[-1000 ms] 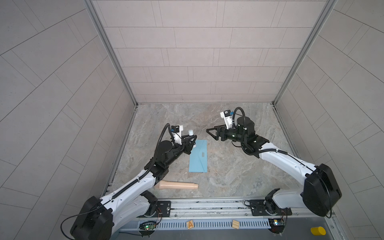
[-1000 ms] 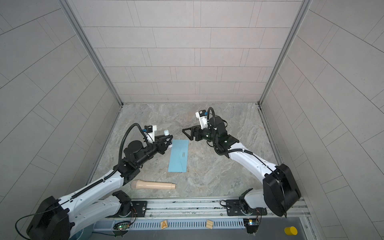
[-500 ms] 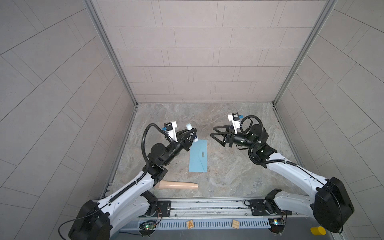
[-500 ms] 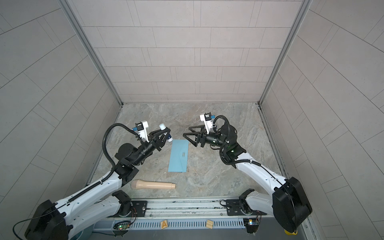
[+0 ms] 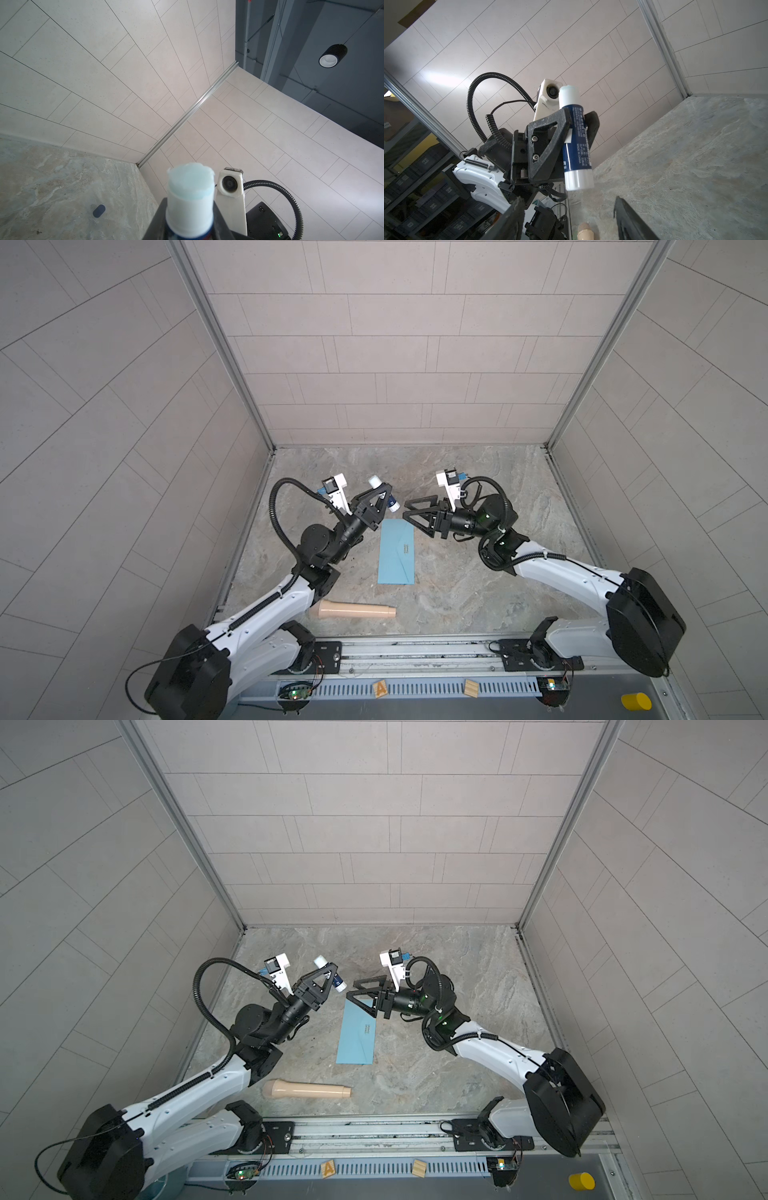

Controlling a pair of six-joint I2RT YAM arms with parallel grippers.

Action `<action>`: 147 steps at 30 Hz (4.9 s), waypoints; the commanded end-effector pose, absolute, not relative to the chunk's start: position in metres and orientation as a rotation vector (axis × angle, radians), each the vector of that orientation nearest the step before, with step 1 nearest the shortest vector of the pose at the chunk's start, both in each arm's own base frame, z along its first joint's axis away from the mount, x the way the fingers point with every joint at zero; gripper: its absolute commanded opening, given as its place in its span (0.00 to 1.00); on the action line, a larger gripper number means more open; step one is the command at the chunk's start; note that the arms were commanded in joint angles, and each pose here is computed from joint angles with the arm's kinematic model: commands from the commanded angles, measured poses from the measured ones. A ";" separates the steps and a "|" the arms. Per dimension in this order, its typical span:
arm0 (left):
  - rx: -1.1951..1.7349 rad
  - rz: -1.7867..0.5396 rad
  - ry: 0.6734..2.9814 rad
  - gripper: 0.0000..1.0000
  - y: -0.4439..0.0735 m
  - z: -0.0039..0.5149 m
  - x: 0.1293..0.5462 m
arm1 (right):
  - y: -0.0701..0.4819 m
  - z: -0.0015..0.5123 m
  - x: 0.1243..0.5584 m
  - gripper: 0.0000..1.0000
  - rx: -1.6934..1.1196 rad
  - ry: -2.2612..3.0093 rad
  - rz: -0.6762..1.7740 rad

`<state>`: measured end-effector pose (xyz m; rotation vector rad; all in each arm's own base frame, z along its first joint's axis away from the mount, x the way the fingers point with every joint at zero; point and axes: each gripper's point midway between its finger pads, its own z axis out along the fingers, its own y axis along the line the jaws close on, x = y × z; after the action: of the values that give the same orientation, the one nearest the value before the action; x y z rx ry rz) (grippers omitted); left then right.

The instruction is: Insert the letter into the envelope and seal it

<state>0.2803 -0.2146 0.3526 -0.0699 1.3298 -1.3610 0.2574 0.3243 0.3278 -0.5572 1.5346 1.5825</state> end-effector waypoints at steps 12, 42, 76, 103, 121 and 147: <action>-0.073 -1.448 1.192 0.00 -0.209 0.390 0.269 | 0.347 0.354 0.257 0.54 -0.553 1.441 1.690; -0.031 -1.316 1.353 0.00 -0.216 0.355 0.275 | 0.347 0.340 0.267 0.02 -0.568 1.586 1.461; -0.034 -1.227 1.465 0.00 -0.226 0.331 0.282 | 0.346 0.341 0.246 0.00 -0.833 1.553 0.139; -0.008 -1.352 1.348 0.00 -0.225 0.384 0.264 | 0.313 0.353 0.243 0.84 -0.763 1.557 1.127; -0.041 -1.441 1.293 0.00 -0.225 0.397 0.262 | 0.328 0.364 0.243 0.63 -0.659 1.478 1.506; -0.041 -1.410 1.331 0.00 -0.226 0.384 0.266 | 0.330 0.359 0.257 0.00 -0.588 1.525 1.410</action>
<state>0.2694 -0.2288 0.3679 -0.0721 1.3863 -1.4160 0.2582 0.3347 0.3466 -0.5869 1.5464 1.4907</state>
